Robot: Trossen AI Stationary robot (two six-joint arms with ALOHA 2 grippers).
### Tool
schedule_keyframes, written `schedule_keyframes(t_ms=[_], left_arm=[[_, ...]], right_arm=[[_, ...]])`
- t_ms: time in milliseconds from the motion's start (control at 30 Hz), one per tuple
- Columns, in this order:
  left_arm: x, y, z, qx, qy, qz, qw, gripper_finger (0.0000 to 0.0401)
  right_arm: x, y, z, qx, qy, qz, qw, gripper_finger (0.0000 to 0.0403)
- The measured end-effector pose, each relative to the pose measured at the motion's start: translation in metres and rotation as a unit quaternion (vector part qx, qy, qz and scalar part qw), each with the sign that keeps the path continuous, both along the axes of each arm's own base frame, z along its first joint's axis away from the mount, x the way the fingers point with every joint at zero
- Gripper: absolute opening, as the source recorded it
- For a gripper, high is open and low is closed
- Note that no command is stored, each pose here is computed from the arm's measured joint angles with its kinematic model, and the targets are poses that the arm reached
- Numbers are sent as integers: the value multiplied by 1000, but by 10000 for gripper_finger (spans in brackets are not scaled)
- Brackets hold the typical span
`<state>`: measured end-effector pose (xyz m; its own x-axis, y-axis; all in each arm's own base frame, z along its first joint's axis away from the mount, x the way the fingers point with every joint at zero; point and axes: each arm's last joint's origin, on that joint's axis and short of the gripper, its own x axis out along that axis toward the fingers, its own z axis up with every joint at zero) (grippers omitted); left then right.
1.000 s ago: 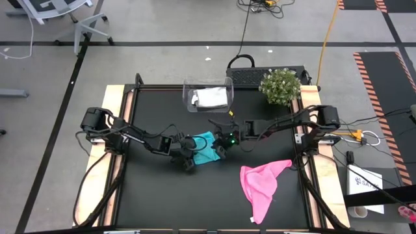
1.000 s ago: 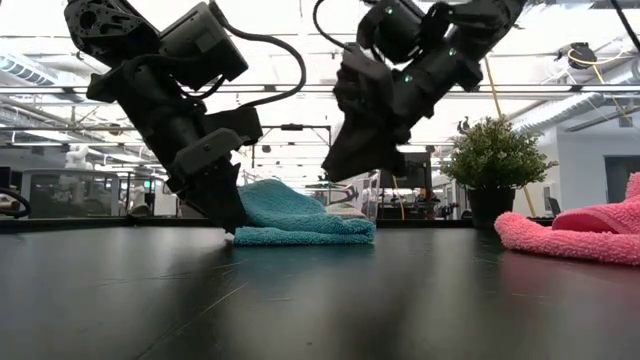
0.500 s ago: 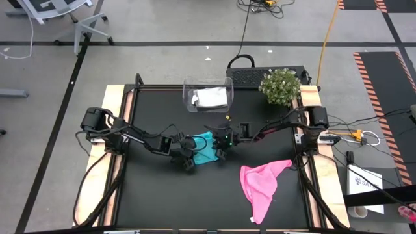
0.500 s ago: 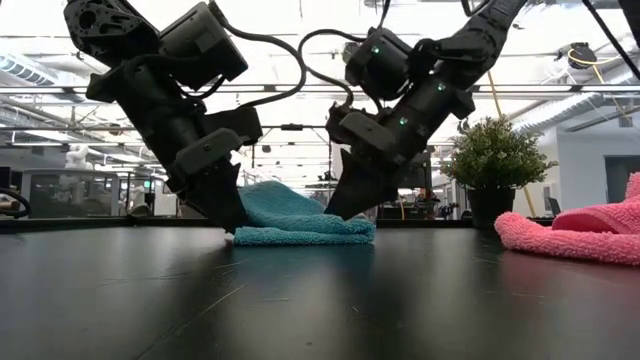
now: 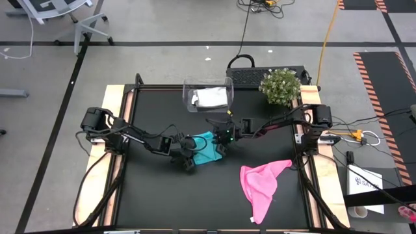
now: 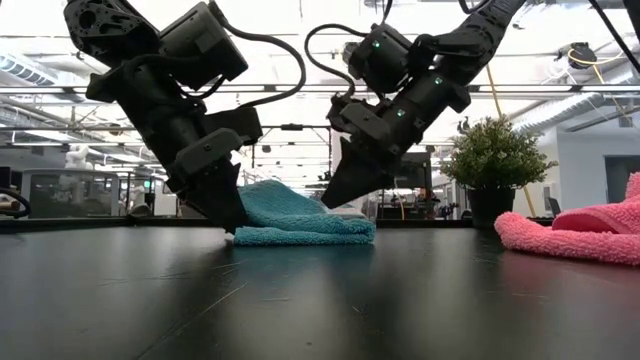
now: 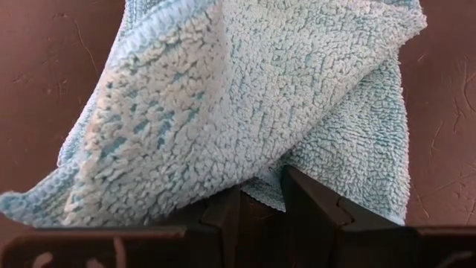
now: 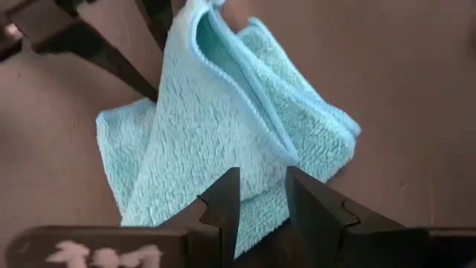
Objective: Fold microfiber towels
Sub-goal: Fold the light blue microfiber cloth
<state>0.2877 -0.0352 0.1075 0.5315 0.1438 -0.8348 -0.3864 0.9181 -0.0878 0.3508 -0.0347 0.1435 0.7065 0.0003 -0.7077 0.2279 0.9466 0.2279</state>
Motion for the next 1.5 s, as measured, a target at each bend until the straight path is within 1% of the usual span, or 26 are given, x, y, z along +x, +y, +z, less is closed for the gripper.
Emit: schedule_keyframes(t_ms=[167,333,600,833,933,1000,1067,1133,1200,1300,1433,1500], left_arm=[[0,0,0,-1,0,1,1000,108],[0,0,0,-1,-1,1,1000,108],[0,0,0,-2,-2,3,1000,108],[0,0,0,-3,-2,5,1000,108],[0,0,0,-4,-2,5,1000,108],[0,0,0,-4,-2,5,1000,108],[0,0,0,-4,-2,5,1000,108],[0,0,0,-4,-2,6,1000,108],[0,0,0,-5,-2,7,1000,108],[0,0,0,-6,-3,9,1000,108],[0,0,0,-6,-2,10,1000,108],[0,0,0,-6,-1,10,1000,108]], right_arm=[[0,0,-2,-4,3,5,1000,102],[2,0,-12,-5,10,6,1000,102],[11,-1,-18,-13,-24,10,1000,102],[12,-2,-19,-13,-30,9,999,99],[12,-2,-18,-14,-33,9,999,81],[13,-2,-18,-13,-35,9,999,58],[13,-1,-18,-12,-39,11,999,26],[14,-1,-16,-9,-45,15,999,8],[13,-1,-13,1,-46,12,999,7],[9,-1,-7,0,-34,12,999,2],[-2,-1,3,-31,4,7,999,1],[-6,-1,9,-43,12,6,999,1]])
